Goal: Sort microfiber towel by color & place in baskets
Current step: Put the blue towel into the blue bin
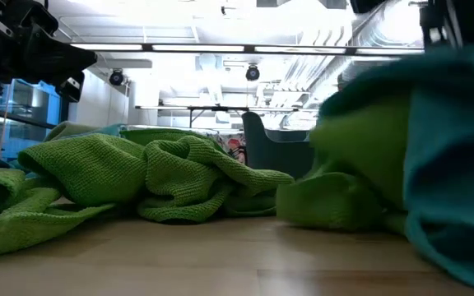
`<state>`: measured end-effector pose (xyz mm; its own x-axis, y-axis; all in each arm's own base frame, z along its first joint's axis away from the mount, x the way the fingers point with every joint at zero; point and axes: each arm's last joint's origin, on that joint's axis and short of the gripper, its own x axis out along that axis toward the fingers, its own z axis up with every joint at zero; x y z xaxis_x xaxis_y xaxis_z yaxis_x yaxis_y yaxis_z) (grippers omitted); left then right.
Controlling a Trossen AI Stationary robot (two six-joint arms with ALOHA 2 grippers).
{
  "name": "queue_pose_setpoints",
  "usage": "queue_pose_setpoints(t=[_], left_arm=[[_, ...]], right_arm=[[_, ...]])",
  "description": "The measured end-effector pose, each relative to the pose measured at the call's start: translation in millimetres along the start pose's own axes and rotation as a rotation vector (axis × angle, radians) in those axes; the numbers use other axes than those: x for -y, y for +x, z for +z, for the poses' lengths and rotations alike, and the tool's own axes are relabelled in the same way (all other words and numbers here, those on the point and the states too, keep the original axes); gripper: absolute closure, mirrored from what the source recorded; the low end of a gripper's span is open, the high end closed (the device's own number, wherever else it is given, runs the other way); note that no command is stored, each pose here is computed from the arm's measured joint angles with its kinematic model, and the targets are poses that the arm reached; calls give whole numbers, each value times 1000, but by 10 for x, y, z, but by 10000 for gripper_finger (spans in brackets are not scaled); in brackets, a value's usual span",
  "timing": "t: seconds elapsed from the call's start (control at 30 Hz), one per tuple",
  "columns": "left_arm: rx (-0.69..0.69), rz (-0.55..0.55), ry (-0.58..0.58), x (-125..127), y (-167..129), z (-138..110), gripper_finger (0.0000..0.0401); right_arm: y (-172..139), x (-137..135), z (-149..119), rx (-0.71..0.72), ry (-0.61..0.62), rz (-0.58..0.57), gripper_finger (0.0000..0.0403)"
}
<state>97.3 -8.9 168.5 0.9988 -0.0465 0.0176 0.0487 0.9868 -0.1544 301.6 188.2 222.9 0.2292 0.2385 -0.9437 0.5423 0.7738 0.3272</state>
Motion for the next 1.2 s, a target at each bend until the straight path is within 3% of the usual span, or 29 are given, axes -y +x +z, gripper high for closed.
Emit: queue_pose_setpoints(t=[0.2,0.5,0.67,0.87,1.07,1.2], left_arm=[[0,0,0,0,0,0,401],[0,0,0,0,0,0,401],[0,0,0,0,0,0,401],[0,0,0,0,0,0,401],[0,0,0,0,0,0,401],[1,1,0,0,0,0,401]], right_arm=[[221,192,-21,10,82,-49,362],[213,182,8,21,37,-35,252],[212,201,-3,4,47,-53,230],[211,210,-10,-10,61,-60,259],[211,218,-15,-17,58,-68,385],[138,209,-33,-55,60,-35,385]])
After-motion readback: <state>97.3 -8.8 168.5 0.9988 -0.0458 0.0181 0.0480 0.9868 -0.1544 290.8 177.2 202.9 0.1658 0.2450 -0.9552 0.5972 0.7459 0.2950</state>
